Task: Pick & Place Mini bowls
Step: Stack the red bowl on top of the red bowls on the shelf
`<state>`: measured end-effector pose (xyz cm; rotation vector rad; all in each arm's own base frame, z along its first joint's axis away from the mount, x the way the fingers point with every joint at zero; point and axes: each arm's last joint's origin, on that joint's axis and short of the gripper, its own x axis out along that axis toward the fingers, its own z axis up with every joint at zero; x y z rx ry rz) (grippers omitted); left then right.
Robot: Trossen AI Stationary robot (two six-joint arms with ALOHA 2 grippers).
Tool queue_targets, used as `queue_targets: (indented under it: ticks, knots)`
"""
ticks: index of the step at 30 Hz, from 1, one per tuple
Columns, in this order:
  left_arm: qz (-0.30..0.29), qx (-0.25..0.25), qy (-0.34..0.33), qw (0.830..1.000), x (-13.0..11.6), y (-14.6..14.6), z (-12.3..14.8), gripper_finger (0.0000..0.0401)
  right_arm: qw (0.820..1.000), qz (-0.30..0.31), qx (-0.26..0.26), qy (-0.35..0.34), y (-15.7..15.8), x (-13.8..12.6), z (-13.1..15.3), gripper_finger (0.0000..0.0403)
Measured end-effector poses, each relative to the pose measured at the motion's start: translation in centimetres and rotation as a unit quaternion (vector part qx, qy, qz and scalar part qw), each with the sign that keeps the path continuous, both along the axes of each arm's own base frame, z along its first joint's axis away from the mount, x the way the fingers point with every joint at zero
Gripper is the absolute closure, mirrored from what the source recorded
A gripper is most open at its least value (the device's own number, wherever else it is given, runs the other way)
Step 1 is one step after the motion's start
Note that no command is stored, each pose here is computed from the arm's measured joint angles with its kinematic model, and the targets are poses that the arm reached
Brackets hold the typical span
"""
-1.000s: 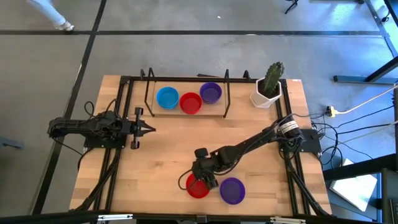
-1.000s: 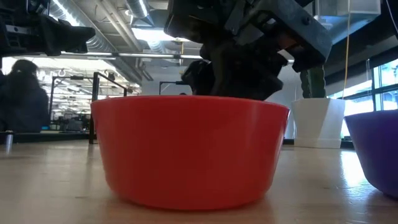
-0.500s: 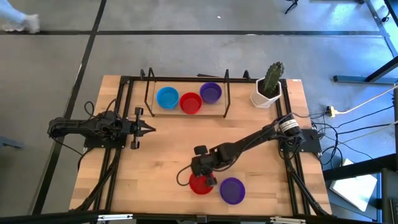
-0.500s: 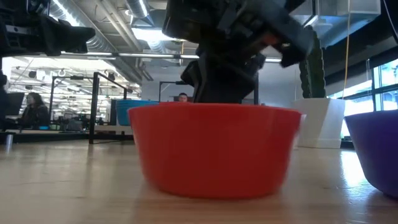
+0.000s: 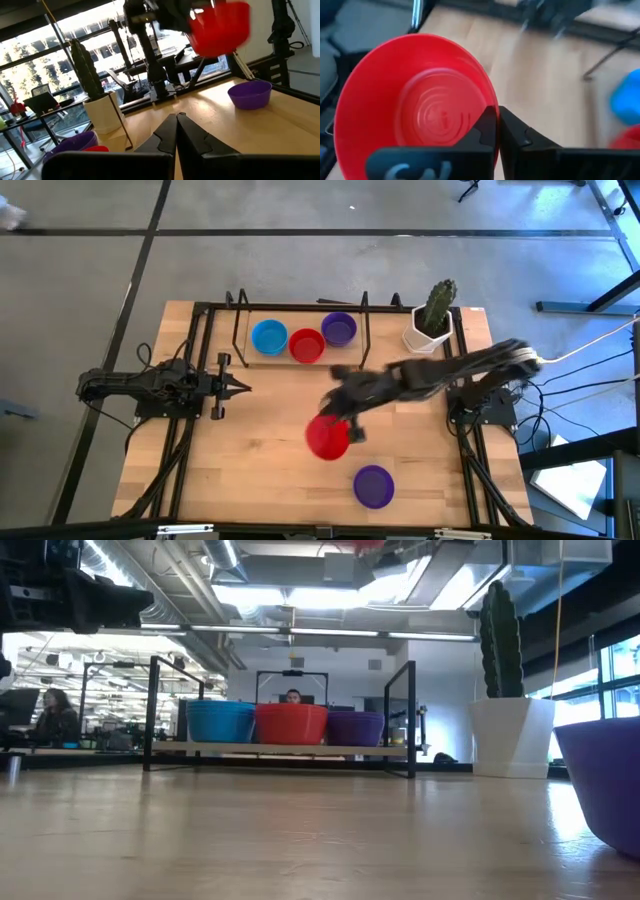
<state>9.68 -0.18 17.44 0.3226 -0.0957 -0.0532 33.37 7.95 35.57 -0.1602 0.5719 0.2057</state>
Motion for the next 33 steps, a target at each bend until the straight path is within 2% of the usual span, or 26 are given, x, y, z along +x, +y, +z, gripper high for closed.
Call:
queue_targets:
  ticks: [3, 6, 11, 16, 19, 24, 27, 33]
  knots:
    - [0.000, 0.000, 0.000, 1.000, 0.0, 0.0, 0.0, 0.0399, 0.998, -0.025, 0.012, -0.063, -1.6, -3.7, 2.1, 0.0398]
    - [0.000, 0.000, 0.000, 1.000, 0.0, 0.0, 0.0, 0.0396, 0.990, -0.065, 0.020, -0.124, -3.4, -8.2, 2.3, 0.0398]
    - [0.001, 0.010, -0.001, 1.000, 0.0, 0.0, 0.0, 0.0391, 0.973, -0.125, 0.061, -0.182, -5.8, -15.0, -1.4, 0.0398]
    - [0.001, 0.010, -0.004, 1.000, 0.0, 0.0, 0.1, 0.0392, 0.961, -0.135, 0.099, -0.222, -6.6, -19.5, -6.2, 0.0398]
    - [0.000, 0.009, -0.005, 1.000, 0.0, 0.0, 0.1, 0.0395, 0.954, -0.138, 0.117, -0.238, -6.9, -21.1, -8.8, 0.0399]
    - [0.000, 0.009, -0.005, 1.000, 0.0, 0.0, 0.1, 0.0392, 0.944, -0.137, 0.133, -0.269, -7.0, -22.7, -11.7, 0.0399]
    - [0.000, 0.008, -0.005, 1.000, 0.0, 0.0, 0.1, 0.0391, 0.938, -0.136, 0.138, -0.287, -7.1, -23.2, -12.4, 0.0399]
    - [0.000, 0.008, -0.005, 1.000, 0.0, 0.0, 0.1, 0.0395, 0.939, -0.135, 0.135, -0.286, -7.2, -23.5, -13.0, 0.0396]
